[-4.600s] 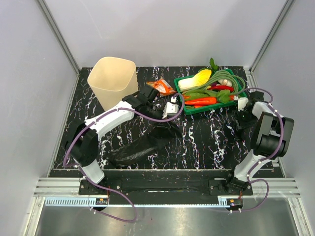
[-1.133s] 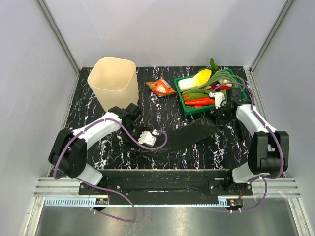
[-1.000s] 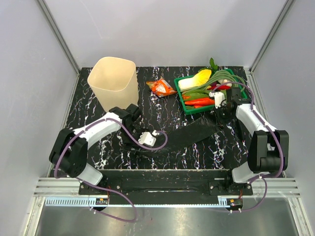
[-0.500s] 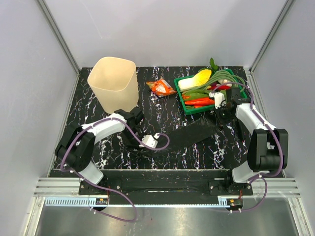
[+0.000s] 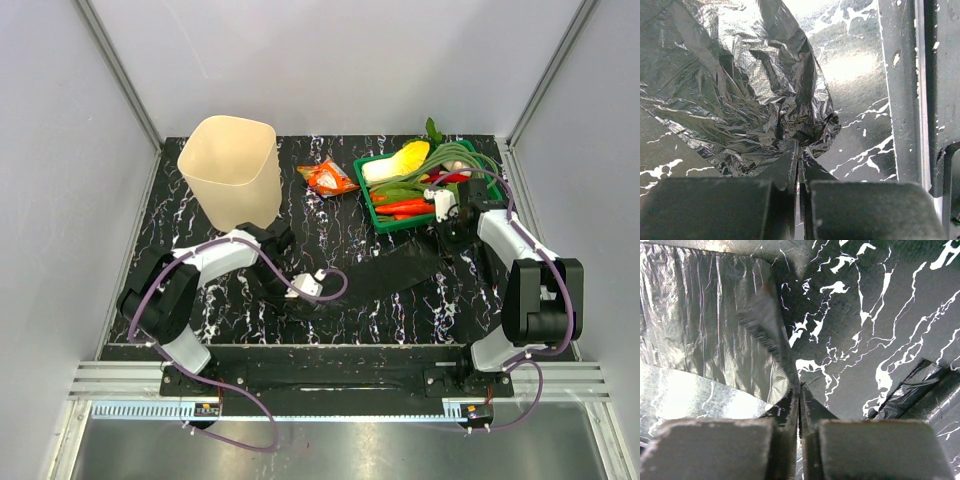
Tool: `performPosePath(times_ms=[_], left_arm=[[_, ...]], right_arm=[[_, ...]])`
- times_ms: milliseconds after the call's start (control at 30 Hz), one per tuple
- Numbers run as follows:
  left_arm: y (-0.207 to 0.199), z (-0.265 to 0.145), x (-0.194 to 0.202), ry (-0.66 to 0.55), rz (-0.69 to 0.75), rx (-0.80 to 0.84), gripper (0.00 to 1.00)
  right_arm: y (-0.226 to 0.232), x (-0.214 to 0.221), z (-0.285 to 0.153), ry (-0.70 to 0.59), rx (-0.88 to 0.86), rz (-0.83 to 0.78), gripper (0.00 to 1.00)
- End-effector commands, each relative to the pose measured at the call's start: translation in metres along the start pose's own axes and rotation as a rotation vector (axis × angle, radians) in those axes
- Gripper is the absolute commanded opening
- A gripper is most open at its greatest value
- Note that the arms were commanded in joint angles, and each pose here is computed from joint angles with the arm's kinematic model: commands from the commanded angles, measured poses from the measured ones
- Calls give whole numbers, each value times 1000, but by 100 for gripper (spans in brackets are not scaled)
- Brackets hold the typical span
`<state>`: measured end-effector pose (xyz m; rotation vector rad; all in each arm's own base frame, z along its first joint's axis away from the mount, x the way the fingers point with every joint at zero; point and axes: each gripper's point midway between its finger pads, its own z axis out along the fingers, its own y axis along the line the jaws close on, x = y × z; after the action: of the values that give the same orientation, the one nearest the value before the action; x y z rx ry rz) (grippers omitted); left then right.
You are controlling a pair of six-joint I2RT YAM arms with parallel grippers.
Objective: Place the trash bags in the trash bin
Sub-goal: Unfold the trash bag at the center of the board.
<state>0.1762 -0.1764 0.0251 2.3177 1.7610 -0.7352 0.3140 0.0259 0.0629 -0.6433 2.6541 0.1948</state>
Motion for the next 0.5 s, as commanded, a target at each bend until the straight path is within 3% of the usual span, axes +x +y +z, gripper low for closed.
performPosePath(times_ms=[0,133,233,333,467], left_arm=[[9,-16,-33,-108,-30,-32,0],[19,-40,-75,-244,-139,-45,0],[29,-62,-106,-338,-209,-62,0],[44,-83,-133,-424,-274,-95,0],[62,-102,-161,-528,-383,-133,0]], right_arm=[[-5,-18,-15,-60,21,0,16],[0,-38,-38,-123,9,0,58],[7,-60,-64,-201,-15,5,78],[21,-81,-92,-272,-75,-2,87],[65,-98,-128,-363,-275,-43,89]])
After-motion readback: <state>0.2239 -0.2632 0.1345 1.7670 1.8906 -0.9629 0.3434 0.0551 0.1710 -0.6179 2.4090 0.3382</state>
